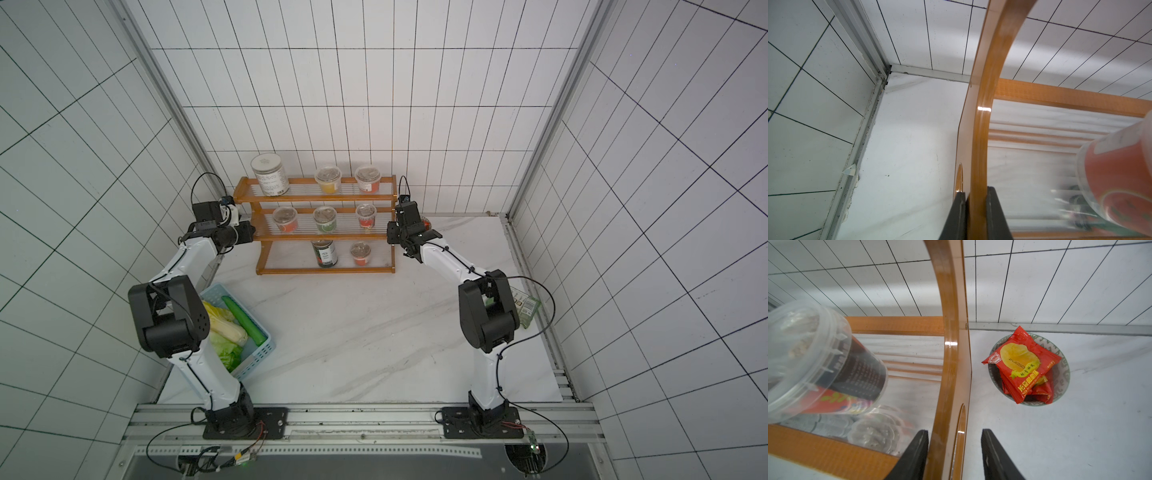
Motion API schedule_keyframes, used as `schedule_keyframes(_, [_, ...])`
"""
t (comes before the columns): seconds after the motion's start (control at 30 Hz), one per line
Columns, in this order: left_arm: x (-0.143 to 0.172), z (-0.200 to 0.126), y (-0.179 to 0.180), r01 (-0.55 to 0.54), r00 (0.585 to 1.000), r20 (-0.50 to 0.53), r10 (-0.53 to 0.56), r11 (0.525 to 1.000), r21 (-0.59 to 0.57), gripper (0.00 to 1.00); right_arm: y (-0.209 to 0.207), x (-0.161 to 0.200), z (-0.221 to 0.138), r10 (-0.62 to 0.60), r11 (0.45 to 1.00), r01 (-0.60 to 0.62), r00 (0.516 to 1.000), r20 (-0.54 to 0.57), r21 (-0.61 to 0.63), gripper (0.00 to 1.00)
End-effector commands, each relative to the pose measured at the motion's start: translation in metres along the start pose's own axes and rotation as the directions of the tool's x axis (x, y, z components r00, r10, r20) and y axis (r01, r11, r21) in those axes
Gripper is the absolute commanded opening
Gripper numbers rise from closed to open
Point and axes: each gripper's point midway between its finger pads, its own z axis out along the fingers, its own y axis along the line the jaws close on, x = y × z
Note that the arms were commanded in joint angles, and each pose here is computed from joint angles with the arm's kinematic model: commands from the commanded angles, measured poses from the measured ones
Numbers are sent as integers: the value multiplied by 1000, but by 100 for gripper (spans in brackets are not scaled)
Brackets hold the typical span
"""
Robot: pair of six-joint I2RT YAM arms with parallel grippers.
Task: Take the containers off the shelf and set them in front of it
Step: Move the shelf to the center of the board.
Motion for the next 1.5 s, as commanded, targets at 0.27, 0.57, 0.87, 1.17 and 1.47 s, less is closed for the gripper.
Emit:
schedule_keyframes(0.27, [22,-11,-32,-138,990,-11,138,990,7,12,3,16,-14,-74,997,74,997,26,15,26])
schedule_keyframes(0.57, [57,-34,-57,-186,981,-49,186,982,3,12,-6,31,-52,-72,997,71,997,37,25,23])
schedule_keyframes(0.87, [87,-58,-77,-225,973,-51,226,974,9,12,-22,48,-89,-69,996,66,997,47,51,22])
schedule_keyframes(1.17, [103,-65,-120,-265,960,-72,270,961,75,12,-52,59,-117,-65,992,58,996,62,110,22])
schedule_keyframes(1.47, [121,-63,-158,-268,951,-133,281,958,105,11,-94,65,-140,-73,983,59,995,72,176,23])
